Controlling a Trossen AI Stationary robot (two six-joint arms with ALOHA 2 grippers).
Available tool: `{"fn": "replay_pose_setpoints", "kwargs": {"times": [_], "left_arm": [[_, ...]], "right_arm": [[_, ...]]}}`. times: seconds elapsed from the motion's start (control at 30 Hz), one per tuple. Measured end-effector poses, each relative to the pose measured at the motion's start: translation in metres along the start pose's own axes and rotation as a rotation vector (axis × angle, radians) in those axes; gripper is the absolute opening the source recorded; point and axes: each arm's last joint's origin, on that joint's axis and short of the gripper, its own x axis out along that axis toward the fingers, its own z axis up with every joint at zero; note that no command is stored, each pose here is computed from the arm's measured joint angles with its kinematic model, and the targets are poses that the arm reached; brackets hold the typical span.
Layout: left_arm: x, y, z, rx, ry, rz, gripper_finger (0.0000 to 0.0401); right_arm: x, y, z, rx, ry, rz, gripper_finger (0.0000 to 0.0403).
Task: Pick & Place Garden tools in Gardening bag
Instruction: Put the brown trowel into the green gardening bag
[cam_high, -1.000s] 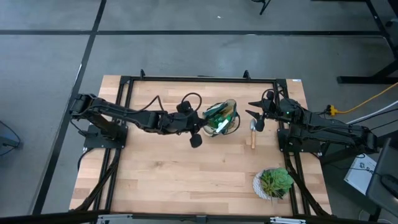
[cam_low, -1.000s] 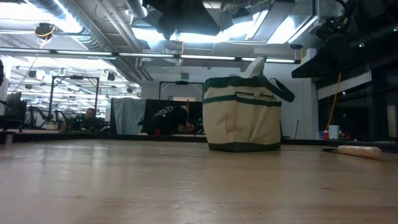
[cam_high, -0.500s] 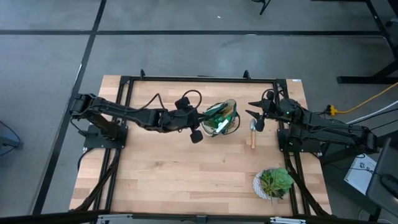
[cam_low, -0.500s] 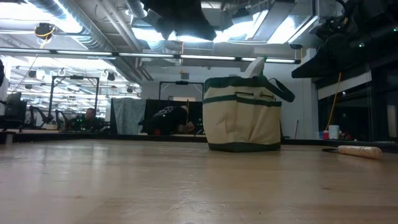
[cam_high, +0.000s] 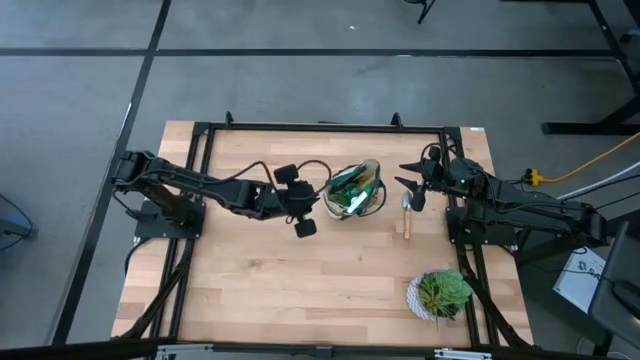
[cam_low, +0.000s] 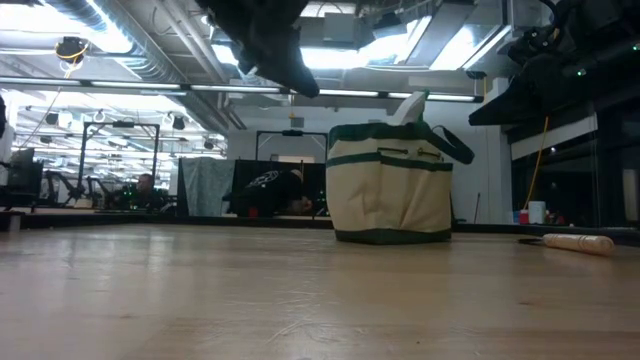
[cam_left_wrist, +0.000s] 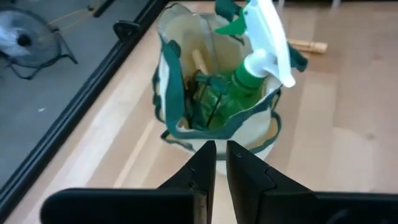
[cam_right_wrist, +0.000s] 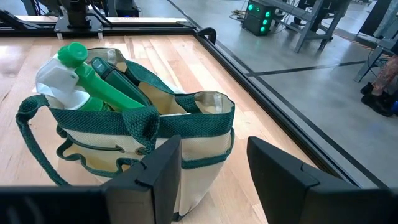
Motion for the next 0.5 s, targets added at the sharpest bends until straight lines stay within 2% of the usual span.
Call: {"fn": "replay_pose_setpoints", "kwargs": {"times": [0.23,0.37,0.43,0.5], "left_arm": [[-0.0061,-0.0077,-0.0016,0.027,-0.023,0.065,0.0031],[-0.0063,-0.008,-0.0016,0.05,-0.023,0.064,0.0031],[-0.0062,-0.0079,-0.0016,0.052,-0.023,0.065,0.0031],[-0.0063,-0.0081,-0.0016,0.052,-0.023,0.063,0.0031]], "right_arm": [[0.0,0.0,0.0,0.0,0.0,0.0,0.0186],[0.0,0.0,0.0,0.001,0.0,0.0,0.0185],[0.0,0.0006,0.0009,0.093,-0.009,0.023,0.0185],[-0.0001,0.0016,0.0036,0.302,-0.033,0.068,0.0185]]}}
